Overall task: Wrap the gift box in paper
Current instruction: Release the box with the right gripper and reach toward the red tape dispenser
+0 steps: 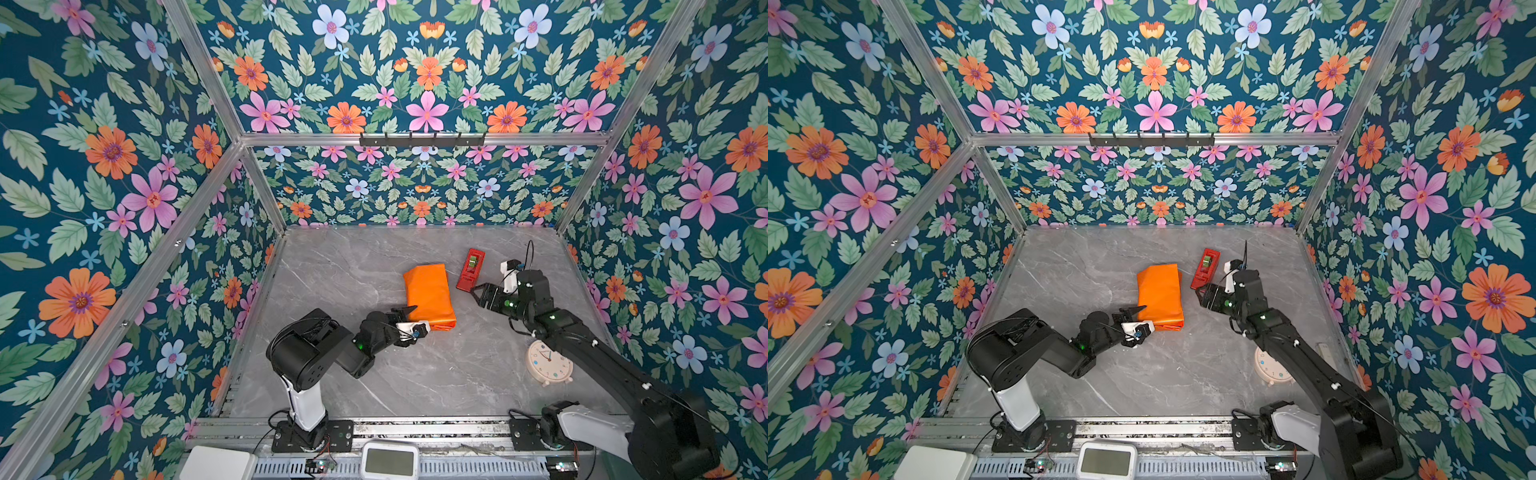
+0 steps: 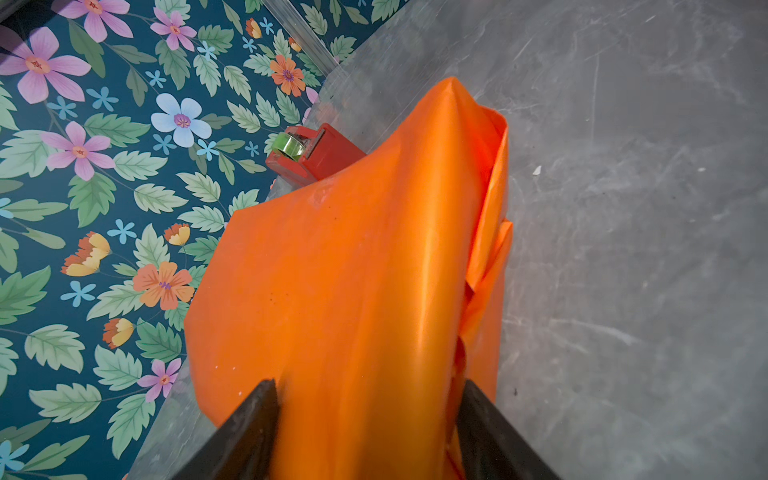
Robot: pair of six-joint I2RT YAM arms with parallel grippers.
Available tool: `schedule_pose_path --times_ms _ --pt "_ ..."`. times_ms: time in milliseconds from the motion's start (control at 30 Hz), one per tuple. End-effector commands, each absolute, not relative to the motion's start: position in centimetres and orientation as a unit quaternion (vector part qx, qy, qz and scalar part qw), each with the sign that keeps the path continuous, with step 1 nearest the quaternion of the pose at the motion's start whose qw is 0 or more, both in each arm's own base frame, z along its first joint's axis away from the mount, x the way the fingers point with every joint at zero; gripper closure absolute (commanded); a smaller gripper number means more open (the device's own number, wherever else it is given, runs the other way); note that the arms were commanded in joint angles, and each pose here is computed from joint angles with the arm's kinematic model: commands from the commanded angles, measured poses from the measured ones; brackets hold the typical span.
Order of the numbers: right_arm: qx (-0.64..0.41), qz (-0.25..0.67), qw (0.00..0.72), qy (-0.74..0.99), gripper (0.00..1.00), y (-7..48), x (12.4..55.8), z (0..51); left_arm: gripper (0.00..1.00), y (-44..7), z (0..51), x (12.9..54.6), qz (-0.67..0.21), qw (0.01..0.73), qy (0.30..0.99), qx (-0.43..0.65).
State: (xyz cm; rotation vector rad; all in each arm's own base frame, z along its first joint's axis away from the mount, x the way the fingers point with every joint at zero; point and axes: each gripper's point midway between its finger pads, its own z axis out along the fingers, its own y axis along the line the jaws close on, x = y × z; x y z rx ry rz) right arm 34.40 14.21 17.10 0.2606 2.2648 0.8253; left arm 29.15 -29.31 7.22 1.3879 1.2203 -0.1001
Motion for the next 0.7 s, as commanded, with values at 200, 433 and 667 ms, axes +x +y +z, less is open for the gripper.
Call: schedule_pose_path --times_ms 200,433,667 --pt "0.163 0.398 0.264 0.863 0.51 14.2 41.4 16.7 0.31 -28.9 5.5 28.9 -0.046 0.573 0.550 0.606" --pt "0.200 0.404 0.232 0.862 0.55 13.5 45.7 13.6 0.31 -28.9 5.5 28.8 -0.047 0.573 0.549 0.606" --pt "0.202 0.403 0.208 0.868 0.56 13.7 47.0 11.2 0.31 -28.9 5.5 28.8 -0.046 0.573 0.549 0.607"
